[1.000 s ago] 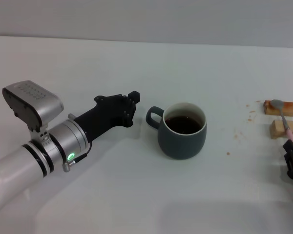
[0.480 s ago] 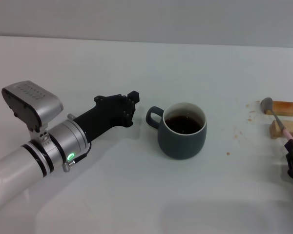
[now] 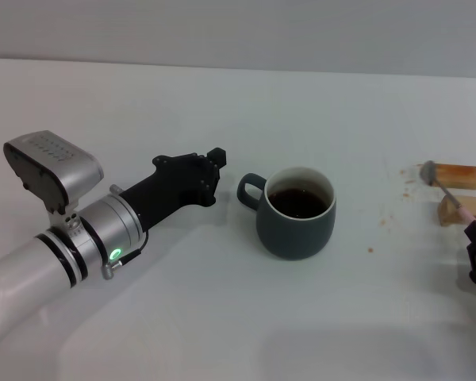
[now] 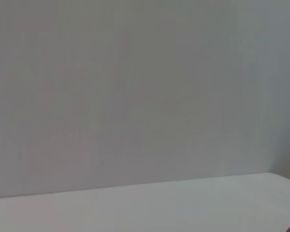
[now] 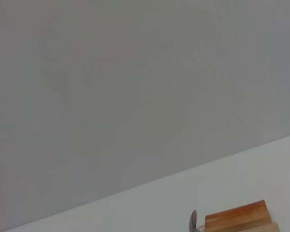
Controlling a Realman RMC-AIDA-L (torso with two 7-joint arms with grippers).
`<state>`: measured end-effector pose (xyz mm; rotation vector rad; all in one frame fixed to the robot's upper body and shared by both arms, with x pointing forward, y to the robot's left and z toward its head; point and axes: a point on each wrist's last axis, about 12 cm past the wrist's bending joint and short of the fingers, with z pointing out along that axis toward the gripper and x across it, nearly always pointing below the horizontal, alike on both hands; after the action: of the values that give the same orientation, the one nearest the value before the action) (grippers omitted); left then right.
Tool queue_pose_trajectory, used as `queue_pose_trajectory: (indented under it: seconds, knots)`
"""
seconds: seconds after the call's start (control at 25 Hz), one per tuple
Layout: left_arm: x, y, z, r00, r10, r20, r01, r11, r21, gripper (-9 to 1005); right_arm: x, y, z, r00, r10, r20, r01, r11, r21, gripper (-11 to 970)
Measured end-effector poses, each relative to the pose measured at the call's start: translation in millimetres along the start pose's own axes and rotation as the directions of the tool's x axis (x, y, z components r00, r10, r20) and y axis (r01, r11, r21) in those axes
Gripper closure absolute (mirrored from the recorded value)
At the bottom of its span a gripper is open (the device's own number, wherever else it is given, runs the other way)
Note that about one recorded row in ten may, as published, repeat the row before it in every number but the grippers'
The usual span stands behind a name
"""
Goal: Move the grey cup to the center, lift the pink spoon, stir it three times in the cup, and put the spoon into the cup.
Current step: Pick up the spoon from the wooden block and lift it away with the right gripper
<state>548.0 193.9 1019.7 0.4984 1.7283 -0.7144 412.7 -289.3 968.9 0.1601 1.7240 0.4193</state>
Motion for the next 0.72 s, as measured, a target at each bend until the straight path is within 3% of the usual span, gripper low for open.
queue_pose_trajectory:
  seconds: [0.72]
  knots:
    - [-1.0,3.5,-0.2,1.0,0.006,-0.001,-0.006,1.0,-0.017,978,-5.2,-1.2,2.4,1.0,0.01,0.027,-0.01,1.0,-0.012,858]
